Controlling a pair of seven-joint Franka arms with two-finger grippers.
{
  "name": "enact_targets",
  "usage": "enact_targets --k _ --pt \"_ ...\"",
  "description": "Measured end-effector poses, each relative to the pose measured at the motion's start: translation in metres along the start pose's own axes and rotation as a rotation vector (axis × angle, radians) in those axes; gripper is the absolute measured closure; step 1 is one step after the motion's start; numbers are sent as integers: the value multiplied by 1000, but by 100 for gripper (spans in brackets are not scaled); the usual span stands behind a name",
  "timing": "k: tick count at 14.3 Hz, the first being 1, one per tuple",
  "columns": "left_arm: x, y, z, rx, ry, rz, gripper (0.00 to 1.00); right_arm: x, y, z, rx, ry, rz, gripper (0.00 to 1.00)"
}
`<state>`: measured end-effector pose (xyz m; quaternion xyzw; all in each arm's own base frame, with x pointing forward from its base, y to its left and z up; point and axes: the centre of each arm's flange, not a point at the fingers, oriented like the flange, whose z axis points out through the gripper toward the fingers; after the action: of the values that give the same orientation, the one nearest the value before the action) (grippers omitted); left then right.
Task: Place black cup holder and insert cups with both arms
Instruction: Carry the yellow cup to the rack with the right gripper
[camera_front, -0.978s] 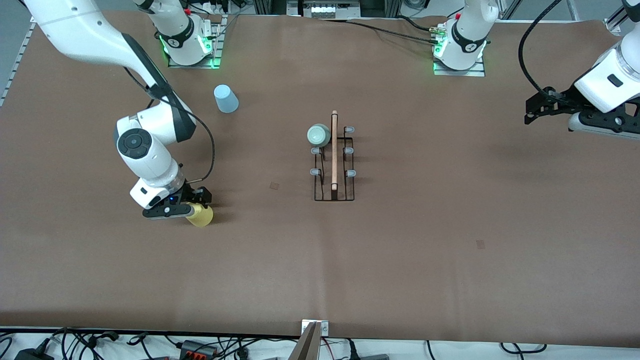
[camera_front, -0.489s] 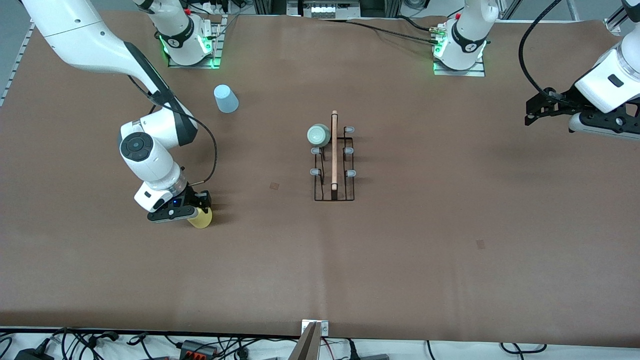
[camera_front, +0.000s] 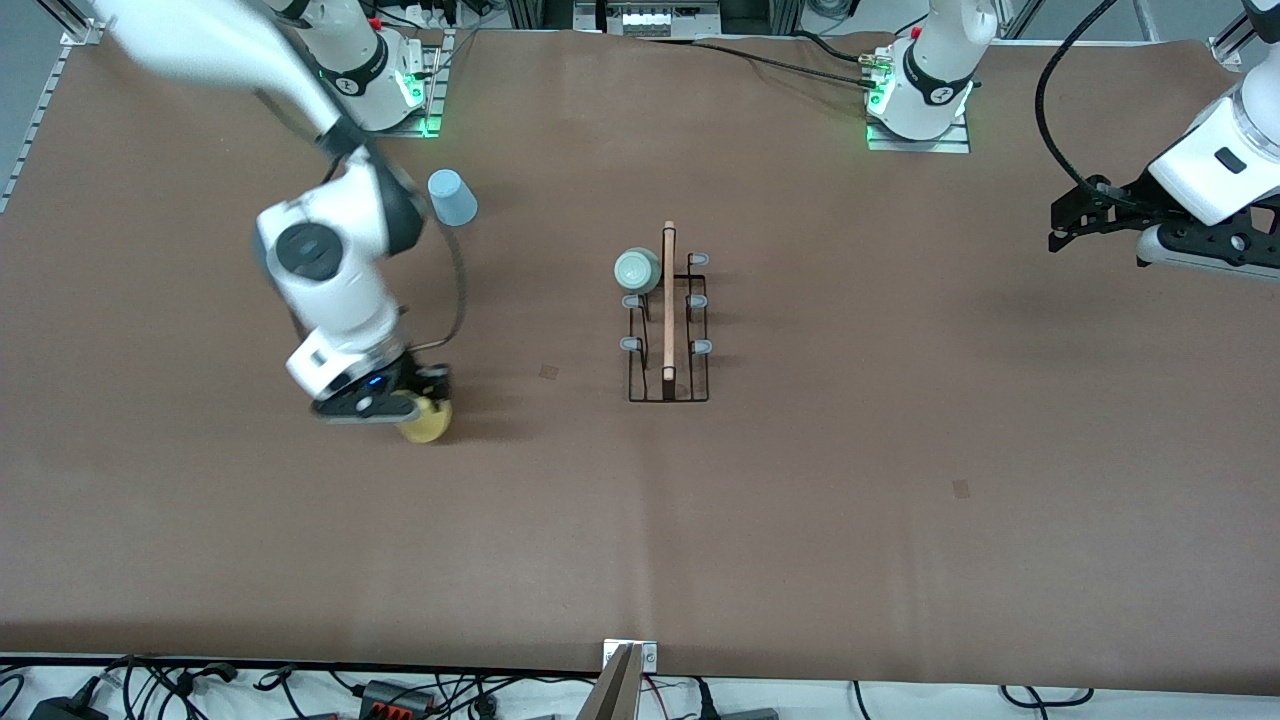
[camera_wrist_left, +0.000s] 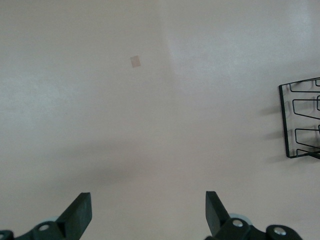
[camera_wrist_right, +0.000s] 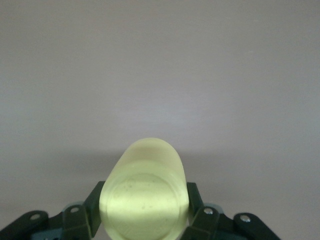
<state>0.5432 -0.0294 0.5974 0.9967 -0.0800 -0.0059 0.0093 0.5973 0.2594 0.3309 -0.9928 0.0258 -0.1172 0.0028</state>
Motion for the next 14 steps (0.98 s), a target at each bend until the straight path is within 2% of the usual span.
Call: enact_targets --k 3,6,9,13,14 --pt "0 0 0 0 1 2 0 -40 -119 -51 106 15 179 32" --pt "0 1 0 0 1 3 0 -75 -192 -57 162 -15 276 32" --pt "0 1 0 0 1 3 0 -87 -212 -43 167 -46 302 32" --pt "0 1 0 0 1 4 0 -92 -212 -16 137 -59 279 32" --pt "0 1 0 0 1 4 0 -92 -211 -10 131 -64 279 26"
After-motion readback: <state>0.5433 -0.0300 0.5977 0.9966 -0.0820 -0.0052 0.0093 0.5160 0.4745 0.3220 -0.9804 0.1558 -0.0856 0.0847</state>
